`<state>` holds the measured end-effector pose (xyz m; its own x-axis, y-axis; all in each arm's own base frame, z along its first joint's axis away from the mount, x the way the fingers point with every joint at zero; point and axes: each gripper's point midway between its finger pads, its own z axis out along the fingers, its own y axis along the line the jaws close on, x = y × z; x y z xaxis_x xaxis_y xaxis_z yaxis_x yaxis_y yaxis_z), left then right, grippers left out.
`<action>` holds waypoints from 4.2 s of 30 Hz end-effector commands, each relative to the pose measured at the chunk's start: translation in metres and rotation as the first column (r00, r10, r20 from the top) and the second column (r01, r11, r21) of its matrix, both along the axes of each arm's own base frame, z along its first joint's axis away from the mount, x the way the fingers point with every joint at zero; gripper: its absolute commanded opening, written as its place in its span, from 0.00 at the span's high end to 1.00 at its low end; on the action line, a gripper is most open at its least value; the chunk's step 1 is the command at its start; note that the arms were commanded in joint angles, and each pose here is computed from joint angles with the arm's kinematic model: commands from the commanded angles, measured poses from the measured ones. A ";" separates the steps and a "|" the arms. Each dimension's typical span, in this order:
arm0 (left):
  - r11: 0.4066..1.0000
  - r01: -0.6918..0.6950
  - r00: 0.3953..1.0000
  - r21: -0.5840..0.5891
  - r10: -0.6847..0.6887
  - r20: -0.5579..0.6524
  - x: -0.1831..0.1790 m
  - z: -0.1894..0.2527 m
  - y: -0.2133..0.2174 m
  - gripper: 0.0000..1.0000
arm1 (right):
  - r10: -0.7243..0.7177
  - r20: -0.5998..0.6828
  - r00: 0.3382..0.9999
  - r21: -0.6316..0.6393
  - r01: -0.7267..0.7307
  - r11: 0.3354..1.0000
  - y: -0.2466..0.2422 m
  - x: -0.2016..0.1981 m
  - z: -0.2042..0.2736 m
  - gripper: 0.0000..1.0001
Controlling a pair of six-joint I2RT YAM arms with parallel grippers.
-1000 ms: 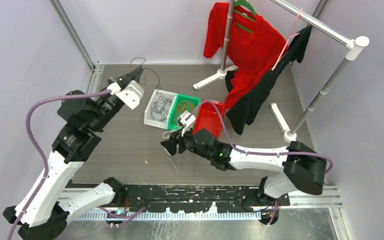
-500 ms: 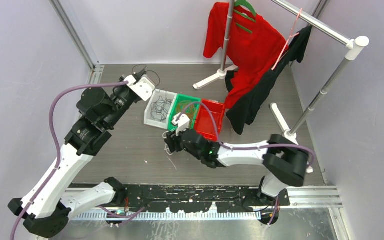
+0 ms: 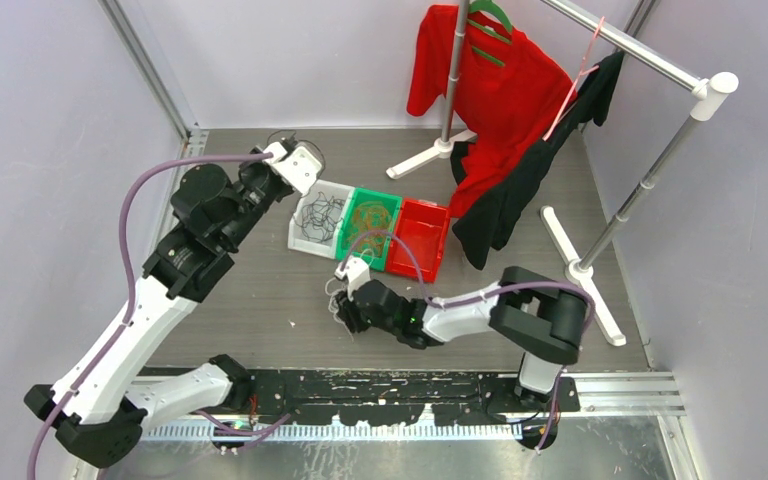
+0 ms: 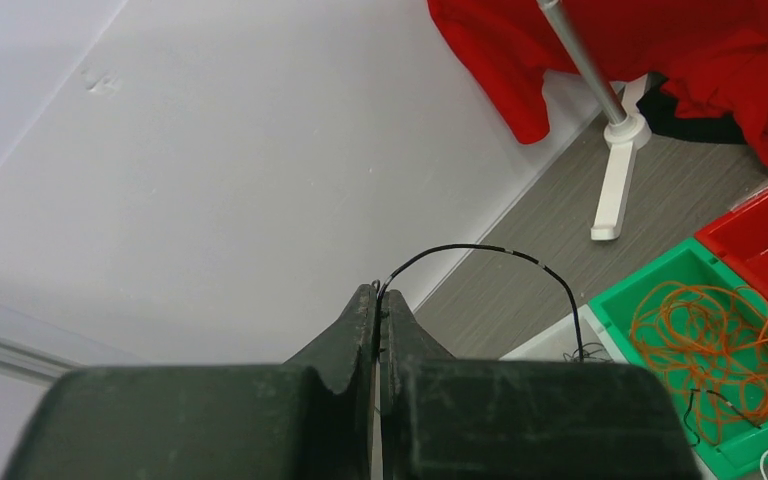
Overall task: Untangle the cables
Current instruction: Untie the cable, then place the cable in the bin.
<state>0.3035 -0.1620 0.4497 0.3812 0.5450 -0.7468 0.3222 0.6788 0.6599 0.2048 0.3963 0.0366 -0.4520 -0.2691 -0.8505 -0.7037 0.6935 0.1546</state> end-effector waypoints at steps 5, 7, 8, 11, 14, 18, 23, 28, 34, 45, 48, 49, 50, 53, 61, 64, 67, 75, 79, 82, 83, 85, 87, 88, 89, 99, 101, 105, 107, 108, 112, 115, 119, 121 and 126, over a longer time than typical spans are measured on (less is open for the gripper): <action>0.999 -0.046 0.999 0.015 0.047 -0.020 0.026 -0.011 0.007 1.00 | 0.122 -0.054 0.991 0.276 -0.103 0.956 -0.001 -0.061 0.078 0.60; 0.998 -0.051 0.998 0.037 0.053 -0.040 0.034 -0.019 0.006 1.00 | 0.113 -0.043 0.993 0.292 -0.095 0.952 -0.007 -0.061 0.091 0.55; 0.998 -0.050 0.998 0.044 0.052 -0.043 0.038 -0.021 0.004 1.00 | 0.107 -0.036 0.994 0.302 -0.092 0.949 -0.009 -0.061 0.099 0.51; 0.996 -0.050 0.998 0.069 0.053 -0.043 0.050 -0.029 0.001 1.00 | 0.104 -0.008 0.995 0.327 -0.095 0.940 -0.012 -0.060 0.125 0.43; 0.994 -0.052 0.997 0.096 0.058 -0.059 0.063 -0.042 -0.005 1.00 | 0.086 0.004 0.996 0.370 -0.081 0.926 -0.017 -0.054 0.150 0.40; 0.992 -0.045 0.996 0.117 0.054 -0.074 0.074 -0.054 -0.011 1.00 | 0.002 0.010 1.000 0.464 -0.007 0.886 -0.032 -0.038 0.187 0.38; 0.988 -0.044 0.989 0.145 0.063 -0.131 0.084 -0.083 -0.016 1.00 | -0.124 0.021 0.992 0.548 0.092 0.831 -0.060 -0.014 0.225 0.39; 0.986 -0.037 0.972 0.164 0.074 -0.221 0.099 -0.120 -0.025 1.00 | -0.198 0.027 0.980 0.553 0.150 0.819 -0.077 0.004 0.239 0.39; 0.990 -0.050 0.949 0.134 0.089 -0.302 0.115 -0.143 -0.029 1.00 | -0.278 0.019 0.960 0.514 0.229 0.827 -0.092 0.024 0.229 0.42; 0.997 -0.072 0.823 -0.030 0.042 -0.566 0.137 -0.192 -0.031 1.00 | -0.348 0.014 0.938 0.475 0.300 0.828 -0.104 0.038 0.208 0.45; 0.995 -0.049 0.769 -0.086 -0.017 -0.639 0.135 -0.204 -0.034 1.00 | -0.350 0.011 0.937 0.465 0.305 0.831 -0.104 0.039 0.203 0.45; 0.994 -0.036 0.758 -0.100 -0.038 -0.651 0.133 -0.206 -0.036 1.00 | -0.350 0.010 0.937 0.464 0.305 0.831 -0.103 0.039 0.202 0.45; 0.993 -0.021 0.745 -0.117 -0.063 -0.664 0.131 -0.208 -0.040 1.00 | -0.354 0.008 0.935 0.466 0.309 0.829 -0.104 0.040 0.201 0.45; 0.987 0.006 0.704 -0.160 -0.118 -0.700 0.123 -0.216 -0.049 1.00 | -0.358 0.002 0.934 0.464 0.316 0.827 -0.104 0.041 0.198 0.45; 0.984 -0.031 0.650 -0.176 -0.113 -0.751 0.132 -0.243 -0.040 1.00 | -0.370 -0.013 0.929 0.459 0.335 0.823 -0.107 0.042 0.190 0.46; 0.987 -0.068 0.658 -0.149 -0.068 -0.750 0.148 -0.250 -0.029 1.00 | -0.372 -0.017 0.928 0.458 0.338 0.822 -0.107 0.043 0.190 0.46; 0.993 -0.105 0.681 -0.061 0.028 -0.731 0.161 -0.268 -0.013 1.00 | -0.375 -0.018 0.927 0.452 0.342 0.824 -0.107 0.044 0.189 0.47; 0.994 -0.102 0.702 0.042 0.101 -0.705 0.175 -0.301 0.000 1.00 | -0.385 -0.026 0.922 0.446 0.356 0.821 -0.109 0.049 0.185 0.47; 0.986 -0.110 0.712 0.126 0.167 -0.682 0.180 -0.312 0.012 1.00 | -0.388 -0.038 0.921 0.450 0.363 0.816 -0.108 0.052 0.183 0.48; 0.979 -0.125 0.736 0.159 0.199 -0.647 0.185 -0.317 0.018 1.00 | -0.381 -0.040 0.924 0.445 0.358 0.821 -0.107 0.054 0.181 0.48; 0.977 -0.137 0.744 0.162 0.210 -0.635 0.186 -0.318 0.021 1.00 | -0.378 -0.037 0.925 0.442 0.354 0.824 -0.106 0.054 0.180 0.48; 0.976 -0.150 0.761 0.160 0.217 -0.611 0.189 -0.315 0.022 1.00 | -0.381 -0.039 0.924 0.438 0.359 0.824 -0.106 0.057 0.178 0.48; 0.975 -0.135 0.766 0.177 0.216 -0.606 0.187 -0.319 0.022 1.00 | -0.390 -0.041 0.920 0.438 0.368 0.821 -0.108 0.060 0.178 0.49; 0.973 -0.129 0.766 0.190 0.219 -0.605 0.185 -0.322 0.022 1.00 | -0.370 -0.048 0.928 0.441 0.352 0.825 -0.105 0.058 0.179 0.49; 0.972 -0.119 0.766 0.204 0.220 -0.604 0.183 -0.326 0.021 1.00 | -0.364 -0.050 0.930 0.445 0.347 0.825 -0.104 0.058 0.180 0.49; 0.946 -0.040 0.807 0.322 0.221 -0.548 0.183 -0.341 0.004 1.00 | -0.378 -0.061 0.924 0.448 0.364 0.817 -0.111 0.061 0.175 0.50; 0.937 -0.025 0.812 0.349 0.223 -0.540 0.183 -0.344 0.000 1.00 | -0.380 -0.063 0.923 0.449 0.366 0.815 -0.112 0.060 0.174 0.50; 0.918 -0.014 0.814 0.397 0.241 -0.529 0.184 -0.355 -0.003 1.00 | -0.387 -0.062 0.920 0.451 0.372 0.811 -0.117 0.059 0.174 0.50; 0.912 -0.012 0.806 0.409 0.251 -0.536 0.183 -0.361 -0.002 1.00 | -0.391 -0.063 0.918 0.452 0.375 0.809 -0.119 0.059 0.174 0.50; 0.912 -0.013 0.802 0.410 0.254 -0.540 0.182 -0.363 -0.002 1.00 | -0.392 -0.063 0.918 0.454 0.377 0.808 -0.120 0.058 0.175 0.50; 0.918 -0.019 0.790 0.396 0.257 -0.556 0.182 -0.359 -0.002 1.00 | -0.394 -0.063 0.917 0.459 0.377 0.805 -0.122 0.057 0.175 0.51; 0.926 -0.030 0.783 0.375 0.255 -0.567 0.185 -0.340 -0.005 0.88 | -0.392 -0.058 0.918 0.464 0.373 0.804 -0.122 0.057 0.178 0.51; 0.942 -0.002 0.751 0.335 0.222 -0.621 0.177 -0.317 -0.010 0.53 | -0.388 -0.051 0.920 0.468 0.366 0.804 -0.123 0.056 0.182 0.51; 0.946 0.023 0.741 0.324 0.202 -0.641 0.171 -0.309 -0.012 0.44 | -0.385 -0.049 0.922 0.468 0.362 0.806 -0.123 0.055 0.184 0.51; 0.938 0.058 0.722 0.341 0.196 -0.663 0.164 -0.304 -0.009 0.24 | -0.381 -0.043 0.924 0.471 0.355 0.808 -0.126 0.052 0.189 0.50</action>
<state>0.4785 -0.1741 0.1173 -0.2179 0.8055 -0.5511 0.7084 0.5190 0.4784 0.2563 0.2709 0.1969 -0.4356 0.2885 -0.8526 -0.3989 0.7872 0.4702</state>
